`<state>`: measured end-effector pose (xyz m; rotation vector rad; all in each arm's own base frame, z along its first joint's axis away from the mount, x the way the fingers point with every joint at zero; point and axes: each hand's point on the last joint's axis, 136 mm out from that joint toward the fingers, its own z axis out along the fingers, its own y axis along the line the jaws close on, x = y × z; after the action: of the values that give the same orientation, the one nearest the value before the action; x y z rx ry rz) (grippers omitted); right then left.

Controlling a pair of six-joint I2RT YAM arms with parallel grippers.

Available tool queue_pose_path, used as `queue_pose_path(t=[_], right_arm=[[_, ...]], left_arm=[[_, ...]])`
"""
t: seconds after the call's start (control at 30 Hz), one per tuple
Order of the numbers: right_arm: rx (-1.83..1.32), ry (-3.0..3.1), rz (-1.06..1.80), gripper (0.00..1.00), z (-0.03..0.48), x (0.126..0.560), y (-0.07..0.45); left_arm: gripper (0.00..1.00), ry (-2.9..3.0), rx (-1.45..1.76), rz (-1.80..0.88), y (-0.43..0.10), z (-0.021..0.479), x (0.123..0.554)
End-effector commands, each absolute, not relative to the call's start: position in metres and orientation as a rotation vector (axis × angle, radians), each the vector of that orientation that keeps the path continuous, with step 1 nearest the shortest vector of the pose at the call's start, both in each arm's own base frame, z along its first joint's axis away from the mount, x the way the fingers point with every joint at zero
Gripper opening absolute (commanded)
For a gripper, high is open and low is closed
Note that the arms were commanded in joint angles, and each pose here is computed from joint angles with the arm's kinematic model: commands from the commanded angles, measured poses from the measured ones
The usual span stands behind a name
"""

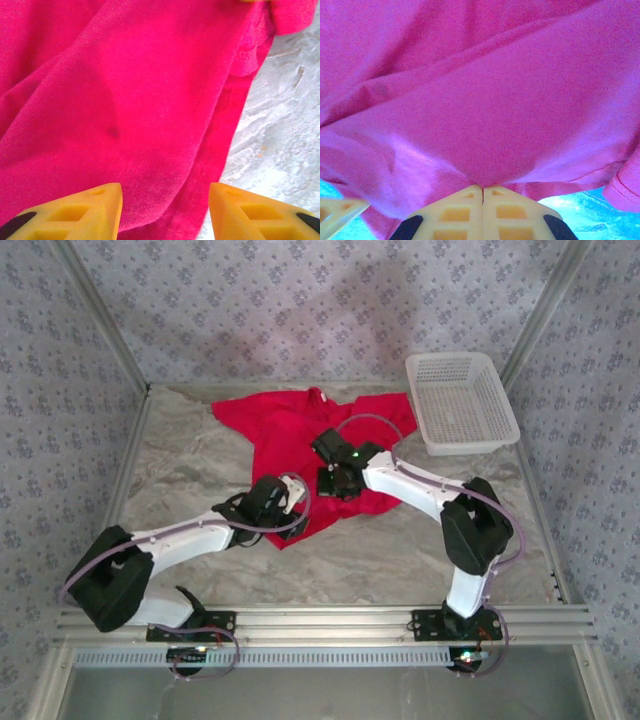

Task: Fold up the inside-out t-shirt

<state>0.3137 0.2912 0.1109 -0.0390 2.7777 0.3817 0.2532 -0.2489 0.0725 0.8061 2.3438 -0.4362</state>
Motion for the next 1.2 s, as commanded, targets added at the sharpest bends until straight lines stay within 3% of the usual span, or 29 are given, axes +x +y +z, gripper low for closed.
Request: queue_pose_path(t=[0.0, 0.2, 0.27, 0.33, 0.37, 0.67, 0.87, 1.03, 1.17], right_arm=[[-0.026, 2.785, 0.433, 0.0, 0.127, 0.311, 0.292], [-0.025, 2.794, 0.469, 0.0, 0.13, 0.312, 0.293], [-0.014, 2.793, 0.485, 0.0, 0.132, 0.315, 0.291], [-0.006, 2.792, 0.495, 0.0, 0.132, 0.318, 0.289], [-0.005, 2.79, 0.494, 0.0, 0.133, 0.319, 0.287], [0.035, 2.775, 0.469, 0.0, 0.137, 0.332, 0.258], [0.015, 2.725, 0.452, 0.0, 0.161, 0.344, 0.222], [0.073, 2.647, 0.505, 0.0, 0.175, 0.375, 0.193], [0.147, 2.651, 0.512, 0.14, 0.17, 0.382, 0.165]], left_arm=[[0.5, 2.251, 0.921, -0.431, -0.268, 0.08, 0.268], [0.5, 2.305, 0.977, -0.373, -0.274, 0.06, 0.278], [0.45, 2.308, 0.985, -0.358, -0.275, 0.059, 0.28], [0.1, 2.323, 0.991, -0.342, -0.274, 0.058, 0.283], [0.0, 2.333, 0.991, -0.335, -0.273, 0.058, 0.284], [0.0, 2.438, 0.826, -0.503, -0.283, 0.118, 0.275], [0.0, 2.371, 0.702, -1.075, -0.349, 0.191, 0.244], [0.0, 2.285, 0.567, -1.361, -0.398, 0.229, 0.253], [0.0, 2.314, 0.458, -1.445, -0.408, 0.226, 0.278]])
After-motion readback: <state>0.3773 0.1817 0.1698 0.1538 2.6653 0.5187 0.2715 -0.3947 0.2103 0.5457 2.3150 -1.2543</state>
